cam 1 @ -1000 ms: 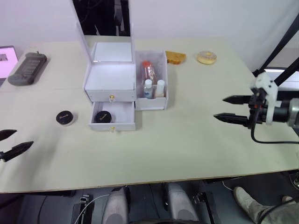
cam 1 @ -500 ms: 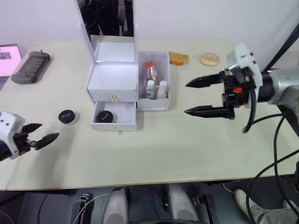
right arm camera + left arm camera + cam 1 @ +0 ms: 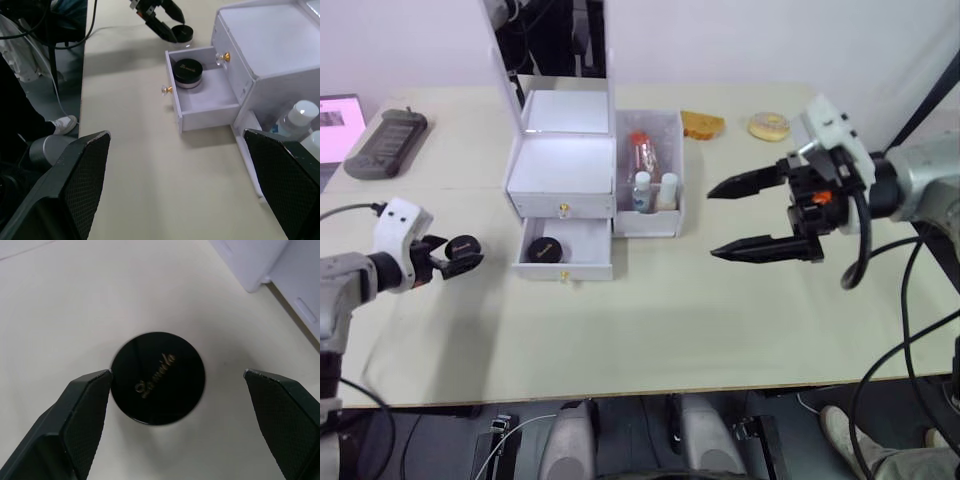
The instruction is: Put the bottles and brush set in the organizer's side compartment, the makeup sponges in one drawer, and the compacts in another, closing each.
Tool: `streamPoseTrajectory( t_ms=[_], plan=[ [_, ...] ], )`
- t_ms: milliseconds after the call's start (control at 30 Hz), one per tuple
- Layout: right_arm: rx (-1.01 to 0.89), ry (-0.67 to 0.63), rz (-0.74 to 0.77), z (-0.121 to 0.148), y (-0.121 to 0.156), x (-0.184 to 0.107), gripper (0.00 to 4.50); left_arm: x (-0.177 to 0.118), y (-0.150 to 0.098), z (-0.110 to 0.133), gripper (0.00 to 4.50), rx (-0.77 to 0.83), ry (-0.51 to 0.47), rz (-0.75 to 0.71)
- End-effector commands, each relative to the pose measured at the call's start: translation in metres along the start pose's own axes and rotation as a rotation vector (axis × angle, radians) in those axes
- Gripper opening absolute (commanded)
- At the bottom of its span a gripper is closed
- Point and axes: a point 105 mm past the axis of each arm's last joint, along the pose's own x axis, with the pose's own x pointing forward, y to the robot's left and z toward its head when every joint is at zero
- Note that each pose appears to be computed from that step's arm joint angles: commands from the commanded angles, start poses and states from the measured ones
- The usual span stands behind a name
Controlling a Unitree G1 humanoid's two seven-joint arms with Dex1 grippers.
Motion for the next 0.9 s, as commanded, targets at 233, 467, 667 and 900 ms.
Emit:
streamPoseTrajectory(
  t_ms=[233,467,667,900],
  plan=[
    [-0.048,-0.018,-0.043,0.011,0.001,-0.007,4.50,0.010,0.013,0.001,4.44,0.008,0.039,0.022],
    [-0.036,-0.024,-0.049,0.011,0.002,-0.007,4.50,0.023,0.008,-0.001,3.92,-0.002,0.032,-0.018],
    [-0.021,-0.014,-0.041,0.007,0.004,-0.007,4.50,0.022,0.011,0.000,2.67,0.012,0.030,-0.024],
    [-0.012,-0.013,-0.021,0.004,0.004,-0.005,4.50,-0.008,0.018,0.018,2.67,0.072,-0.013,-0.039]
  ],
)
